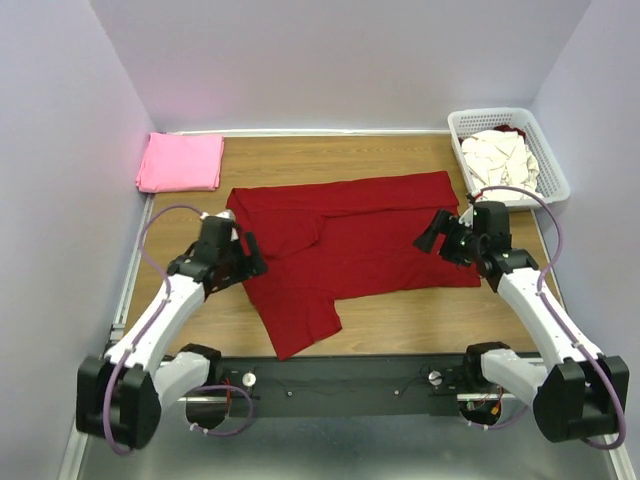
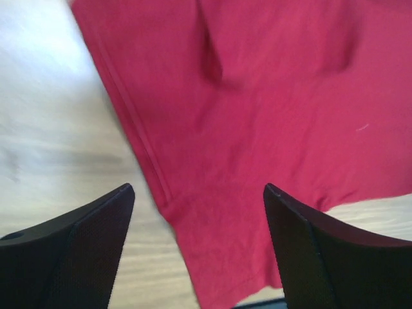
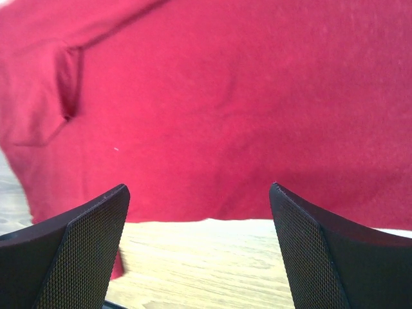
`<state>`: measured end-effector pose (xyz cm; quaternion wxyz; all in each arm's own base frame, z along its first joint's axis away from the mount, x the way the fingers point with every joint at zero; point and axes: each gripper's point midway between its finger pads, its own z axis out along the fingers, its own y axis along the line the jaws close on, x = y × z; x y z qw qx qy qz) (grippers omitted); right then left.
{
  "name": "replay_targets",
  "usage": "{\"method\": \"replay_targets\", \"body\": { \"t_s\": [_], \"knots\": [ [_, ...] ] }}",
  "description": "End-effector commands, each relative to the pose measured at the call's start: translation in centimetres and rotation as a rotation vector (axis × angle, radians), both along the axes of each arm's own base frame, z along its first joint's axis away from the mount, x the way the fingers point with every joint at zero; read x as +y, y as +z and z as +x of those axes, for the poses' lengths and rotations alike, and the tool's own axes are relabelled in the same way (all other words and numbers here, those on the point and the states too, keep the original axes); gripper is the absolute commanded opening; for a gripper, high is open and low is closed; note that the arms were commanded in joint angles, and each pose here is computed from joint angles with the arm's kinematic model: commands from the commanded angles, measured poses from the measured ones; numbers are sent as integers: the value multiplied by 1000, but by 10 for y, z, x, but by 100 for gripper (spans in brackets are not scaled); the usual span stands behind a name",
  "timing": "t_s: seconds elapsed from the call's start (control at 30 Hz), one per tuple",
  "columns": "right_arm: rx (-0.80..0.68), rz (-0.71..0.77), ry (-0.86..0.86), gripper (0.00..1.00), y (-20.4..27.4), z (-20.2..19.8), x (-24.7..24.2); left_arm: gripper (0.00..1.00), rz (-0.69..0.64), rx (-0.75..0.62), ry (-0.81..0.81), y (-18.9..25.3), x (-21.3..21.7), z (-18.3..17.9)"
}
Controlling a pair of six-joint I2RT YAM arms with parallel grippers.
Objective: Fold and stack the t-shirts
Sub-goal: Fold the tshirt
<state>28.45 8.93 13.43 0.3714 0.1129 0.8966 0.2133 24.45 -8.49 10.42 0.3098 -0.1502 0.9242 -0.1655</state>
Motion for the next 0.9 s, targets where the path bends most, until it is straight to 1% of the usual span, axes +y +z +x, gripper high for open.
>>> {"method": "replay_targets", "body": {
  "t_s": [0.0,0.07,0.1,0.17,0.2,0.3,0.4,0.53,0.6,0.73,0.87],
  "knots": [
    [40,-29,18,95,-8,0,-2,84,108,173,39,-34,-8,-16],
    [42,-33,26,95,-11,-1,-2,77,121,229,50,-44,-14,-22],
    [35,-40,25,95,-10,-1,-3,72,131,261,57,-51,-14,-24],
    [26,-58,21,95,-10,-1,-5,65,162,275,106,-55,-7,-26],
    [24,-63,20,95,-10,-1,-5,62,155,271,138,-54,-7,-25],
    [21,-88,40,95,-13,-2,2,59,191,280,215,-52,3,-25],
    [11,-123,55,95,-14,-3,8,60,239,288,256,-52,13,-26],
    [-2,-154,73,95,-14,-7,15,60,248,319,253,-63,10,-23],
    [-8,-162,82,96,-14,-9,18,59,247,314,250,-65,8,-17],
    [-18,-166,94,96,-12,-12,22,57,262,372,219,-82,4,-20],
    [-27,-173,86,96,-10,-11,21,55,263,389,207,-87,2,-21]
  ]
}}
